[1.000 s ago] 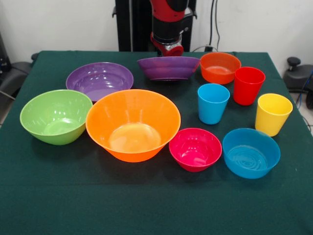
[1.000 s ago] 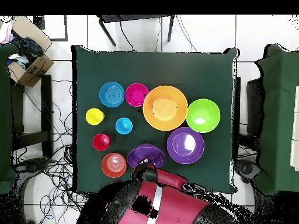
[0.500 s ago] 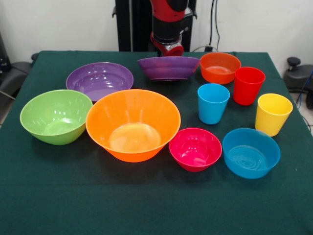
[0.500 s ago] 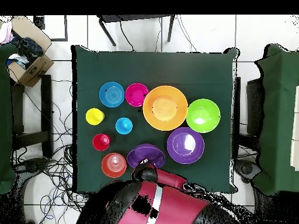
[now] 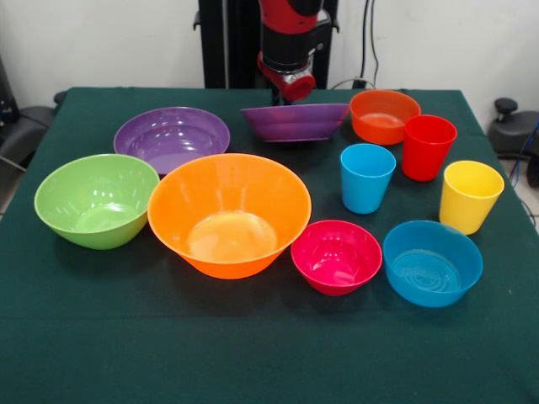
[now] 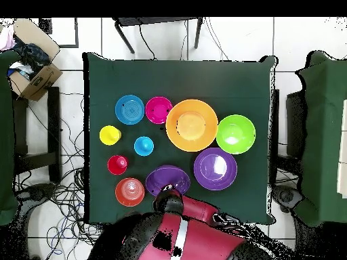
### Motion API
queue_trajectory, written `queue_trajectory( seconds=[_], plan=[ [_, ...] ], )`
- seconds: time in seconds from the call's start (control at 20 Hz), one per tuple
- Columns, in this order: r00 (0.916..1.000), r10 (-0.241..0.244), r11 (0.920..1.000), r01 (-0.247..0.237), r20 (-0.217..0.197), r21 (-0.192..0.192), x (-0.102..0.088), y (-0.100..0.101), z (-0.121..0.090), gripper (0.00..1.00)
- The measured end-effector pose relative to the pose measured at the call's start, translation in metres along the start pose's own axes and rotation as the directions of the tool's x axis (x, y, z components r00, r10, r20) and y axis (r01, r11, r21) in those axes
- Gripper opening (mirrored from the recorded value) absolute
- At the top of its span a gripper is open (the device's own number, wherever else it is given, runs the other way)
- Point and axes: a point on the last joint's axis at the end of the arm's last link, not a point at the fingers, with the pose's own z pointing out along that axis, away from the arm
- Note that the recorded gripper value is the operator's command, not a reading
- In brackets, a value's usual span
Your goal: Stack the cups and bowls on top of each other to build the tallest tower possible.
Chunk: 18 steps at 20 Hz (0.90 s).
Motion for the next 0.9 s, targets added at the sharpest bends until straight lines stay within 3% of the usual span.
queue_trajectory(
  seconds=[0.35, 0.6, 0.9],
  plan=[
    [1.0000, 0.007, 1.0000, -0.007, -0.006, 0.002, -0.006, 0.003, -0.012, 0.00],
    [0.9996, 0.026, 0.9994, -0.026, 0.013, -0.025, -0.020, 0.008, -0.028, 0.00],
    [0.9993, 0.029, 0.9989, -0.028, 0.024, -0.037, -0.025, 0.011, -0.034, 0.00]
  ],
)
